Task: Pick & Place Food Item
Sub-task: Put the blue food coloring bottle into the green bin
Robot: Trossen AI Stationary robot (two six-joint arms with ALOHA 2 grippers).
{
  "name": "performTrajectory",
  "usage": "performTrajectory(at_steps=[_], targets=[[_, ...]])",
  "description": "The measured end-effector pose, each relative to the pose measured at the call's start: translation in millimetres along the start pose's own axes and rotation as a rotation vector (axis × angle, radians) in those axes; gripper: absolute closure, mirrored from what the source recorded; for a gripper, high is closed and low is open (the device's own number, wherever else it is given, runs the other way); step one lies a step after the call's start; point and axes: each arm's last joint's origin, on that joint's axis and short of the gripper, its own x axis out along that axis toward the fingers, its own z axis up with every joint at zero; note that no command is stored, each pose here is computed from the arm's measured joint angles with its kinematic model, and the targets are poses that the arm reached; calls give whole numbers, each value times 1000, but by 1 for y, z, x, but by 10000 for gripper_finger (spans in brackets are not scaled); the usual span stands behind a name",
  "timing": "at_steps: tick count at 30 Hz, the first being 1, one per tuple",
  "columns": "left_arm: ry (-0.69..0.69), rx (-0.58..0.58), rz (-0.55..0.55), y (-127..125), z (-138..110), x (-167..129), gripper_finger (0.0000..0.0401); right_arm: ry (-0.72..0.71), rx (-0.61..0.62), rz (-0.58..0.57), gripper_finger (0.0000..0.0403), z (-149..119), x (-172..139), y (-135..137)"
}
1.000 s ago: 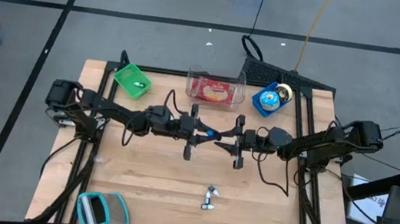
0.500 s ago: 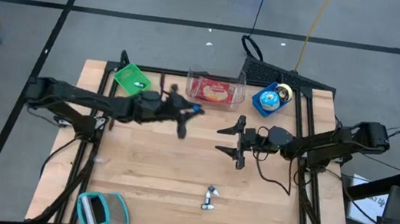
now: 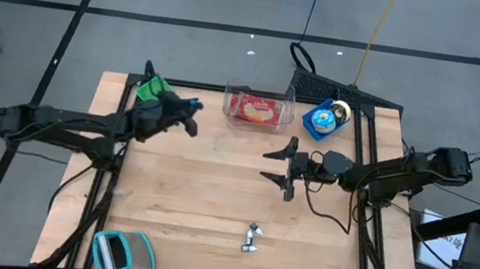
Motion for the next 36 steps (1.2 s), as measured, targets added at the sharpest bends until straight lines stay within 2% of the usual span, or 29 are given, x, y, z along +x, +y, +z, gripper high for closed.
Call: performTrajectory(at_steps=[6, 14, 17, 23, 36], targets=[[-3, -69, 147, 31, -22, -12, 320, -2, 0, -6, 161, 0, 0, -1], [22, -82, 320, 52, -28, -20, 328, -2, 0, -5, 165, 0, 0, -1], [54, -121, 368, 58, -32, -20, 326, -2, 0, -6, 165, 0, 0, -1], [162, -155, 567, 75, -48, -22, 326, -2, 0, -6, 165, 0, 0, -1], [248, -177, 658, 84, -60, -22, 325, -2, 0, -7, 165, 0, 0, -1]])
